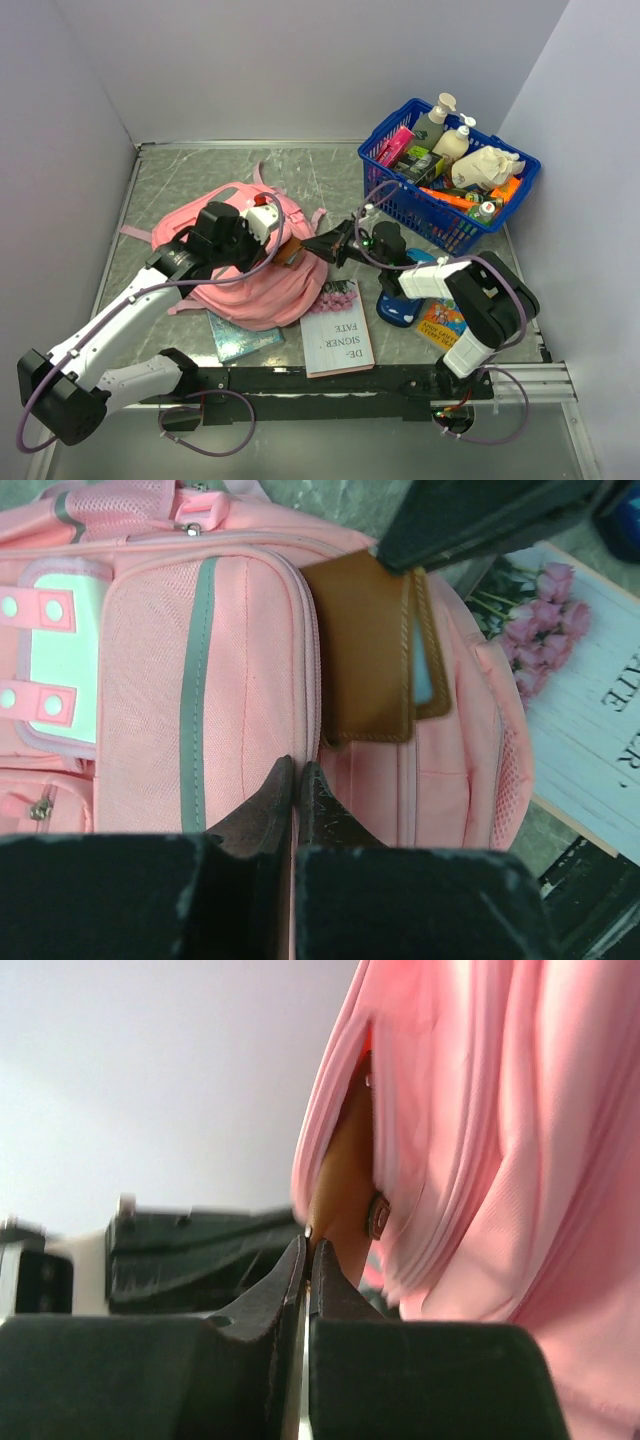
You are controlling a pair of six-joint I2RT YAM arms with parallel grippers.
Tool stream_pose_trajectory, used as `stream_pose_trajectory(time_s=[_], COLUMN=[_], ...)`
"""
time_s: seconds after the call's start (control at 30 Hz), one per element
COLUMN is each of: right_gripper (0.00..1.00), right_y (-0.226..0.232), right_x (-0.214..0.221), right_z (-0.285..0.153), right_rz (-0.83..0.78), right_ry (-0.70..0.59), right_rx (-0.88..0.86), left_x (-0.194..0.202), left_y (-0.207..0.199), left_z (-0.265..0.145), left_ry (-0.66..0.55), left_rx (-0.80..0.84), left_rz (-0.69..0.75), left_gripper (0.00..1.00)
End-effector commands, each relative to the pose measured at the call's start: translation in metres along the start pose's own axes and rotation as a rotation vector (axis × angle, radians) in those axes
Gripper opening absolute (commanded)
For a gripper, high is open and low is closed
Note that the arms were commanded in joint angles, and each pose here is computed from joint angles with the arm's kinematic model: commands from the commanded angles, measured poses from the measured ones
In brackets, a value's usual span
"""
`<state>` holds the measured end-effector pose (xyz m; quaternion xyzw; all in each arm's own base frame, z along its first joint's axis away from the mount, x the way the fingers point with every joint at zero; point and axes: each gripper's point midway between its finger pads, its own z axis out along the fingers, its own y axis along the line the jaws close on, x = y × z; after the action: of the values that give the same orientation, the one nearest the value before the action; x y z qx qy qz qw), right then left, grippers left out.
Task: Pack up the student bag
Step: Place the personal item in the student bag.
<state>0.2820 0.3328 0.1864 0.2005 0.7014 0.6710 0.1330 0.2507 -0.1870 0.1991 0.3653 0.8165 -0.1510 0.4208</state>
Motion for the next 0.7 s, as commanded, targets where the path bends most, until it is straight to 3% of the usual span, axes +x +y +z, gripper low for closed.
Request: stream_pose_trajectory(time_s=[0.0,0.13,0.33,0.6,0.63,0.67], right_gripper=[0.0,0.0,0.0,0.0,0.02,0.12], right_y=[0.019,0.023,0.021,0.018,0.013,0.01], right_x=[-0.031,-0.036,-0.005,0.034,0.037,0.04], right_z=[-0.01,-0.011,0.016,0.039,0.041,0.041], right_rz=[-0.053,-0.054,-0.103,-0.281,-0.326,-0.349], right_ry=[-0.156,-0.168,-0.08,0.013,0.035,0.05], right_rx=[-0.008,0.014,0.081,0.238,0.258,0.271], left_x=[-0.059,-0.061,-0.068,-0.07,-0.07,-0.071], left_y=[-0.02,-0.021,-0.019,-0.017,-0.017,-0.017], left_z=[-0.022,-0.022,-0.017,-0.013,-0.013,-0.013], left_ry=[-0.185,-0.186,-0.195,-0.188,-0.19,-0.193], left_rx=[0.1,0.114,0.105,0.101,0.099,0.1], left_rz=[0.02,0.017,0.001,0.002,0.003,0.008], left_gripper=[0.01,0.01,0.01,0.01,0.01,0.01])
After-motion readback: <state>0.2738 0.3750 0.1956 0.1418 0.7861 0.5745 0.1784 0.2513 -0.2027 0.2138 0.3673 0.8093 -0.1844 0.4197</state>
